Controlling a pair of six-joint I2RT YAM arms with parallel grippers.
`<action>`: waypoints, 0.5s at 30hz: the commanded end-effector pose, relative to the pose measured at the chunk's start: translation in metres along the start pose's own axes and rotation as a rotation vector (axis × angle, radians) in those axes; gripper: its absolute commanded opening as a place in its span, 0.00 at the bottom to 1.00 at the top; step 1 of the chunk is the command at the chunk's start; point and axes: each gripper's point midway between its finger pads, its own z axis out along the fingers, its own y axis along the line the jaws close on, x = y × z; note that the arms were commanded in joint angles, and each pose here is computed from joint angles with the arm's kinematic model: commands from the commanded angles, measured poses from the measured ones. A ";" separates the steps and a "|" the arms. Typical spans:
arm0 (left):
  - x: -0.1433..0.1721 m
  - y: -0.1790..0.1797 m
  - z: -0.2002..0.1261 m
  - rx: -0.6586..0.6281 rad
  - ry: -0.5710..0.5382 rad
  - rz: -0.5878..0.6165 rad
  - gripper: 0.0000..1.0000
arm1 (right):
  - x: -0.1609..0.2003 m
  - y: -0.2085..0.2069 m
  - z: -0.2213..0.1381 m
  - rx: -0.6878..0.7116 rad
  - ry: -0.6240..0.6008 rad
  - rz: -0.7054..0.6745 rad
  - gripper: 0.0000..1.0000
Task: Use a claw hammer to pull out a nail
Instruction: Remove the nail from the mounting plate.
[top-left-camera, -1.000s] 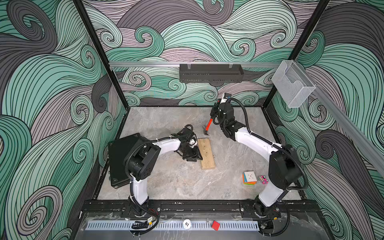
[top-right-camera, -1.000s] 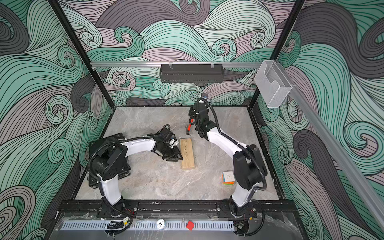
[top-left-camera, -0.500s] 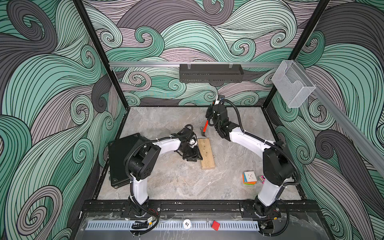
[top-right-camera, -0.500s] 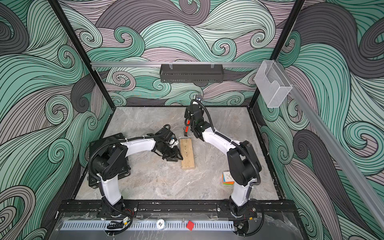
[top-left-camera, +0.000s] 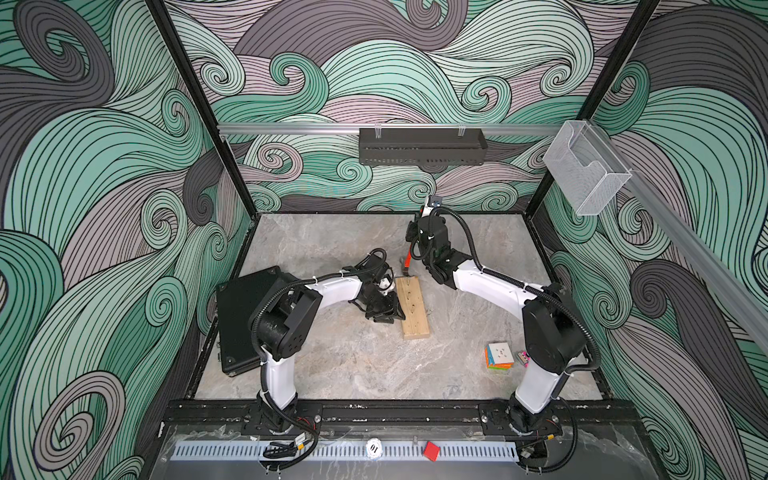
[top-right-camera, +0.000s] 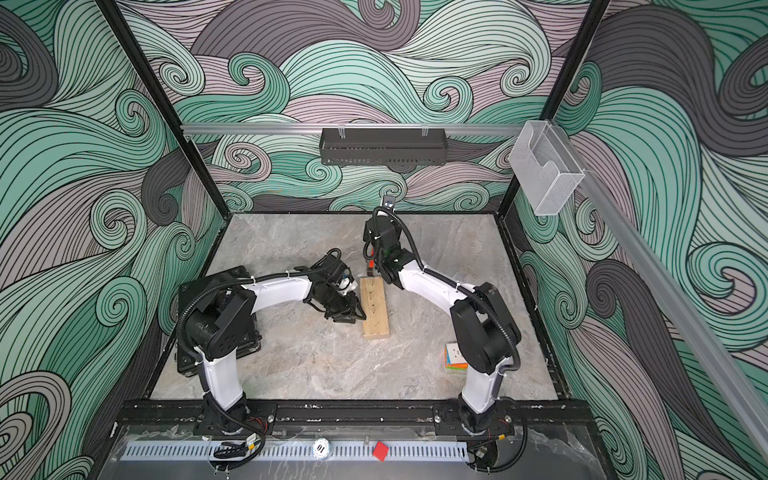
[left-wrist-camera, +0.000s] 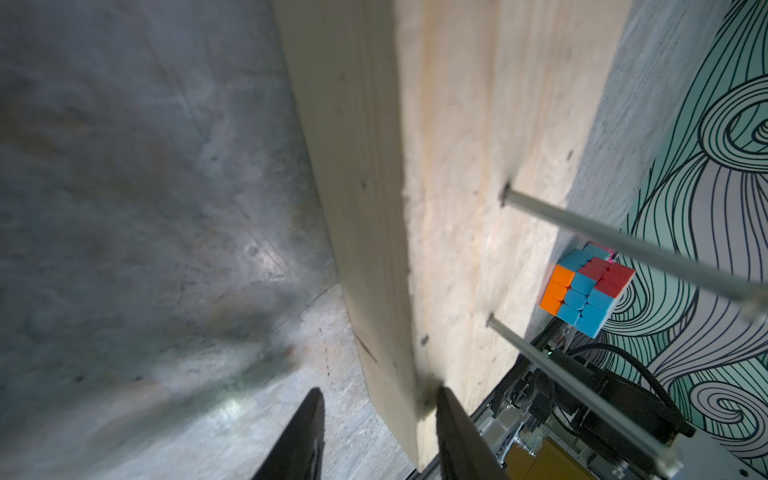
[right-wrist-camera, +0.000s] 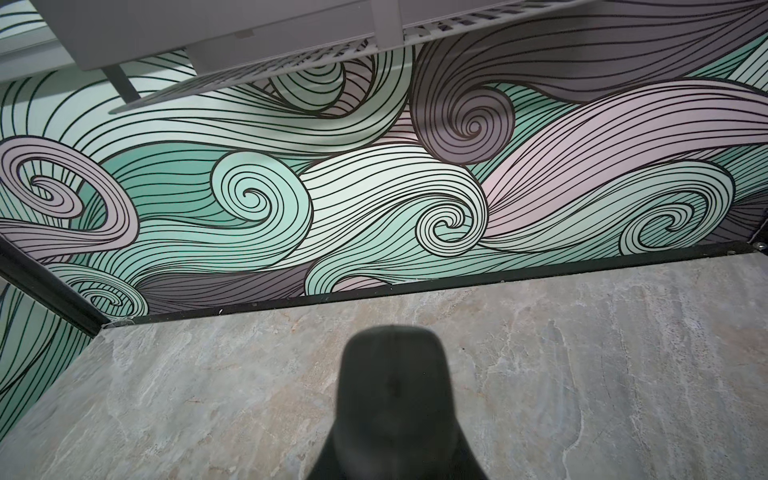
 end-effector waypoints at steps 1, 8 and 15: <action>0.007 0.018 0.008 -0.078 0.037 -0.044 0.42 | -0.049 0.003 -0.022 0.003 -0.146 0.077 0.06; 0.007 0.017 0.008 -0.076 0.037 -0.043 0.42 | -0.048 0.001 -0.031 0.031 -0.157 0.059 0.06; 0.007 0.018 0.008 -0.081 0.040 -0.046 0.42 | -0.053 0.003 -0.041 0.027 -0.165 0.024 0.06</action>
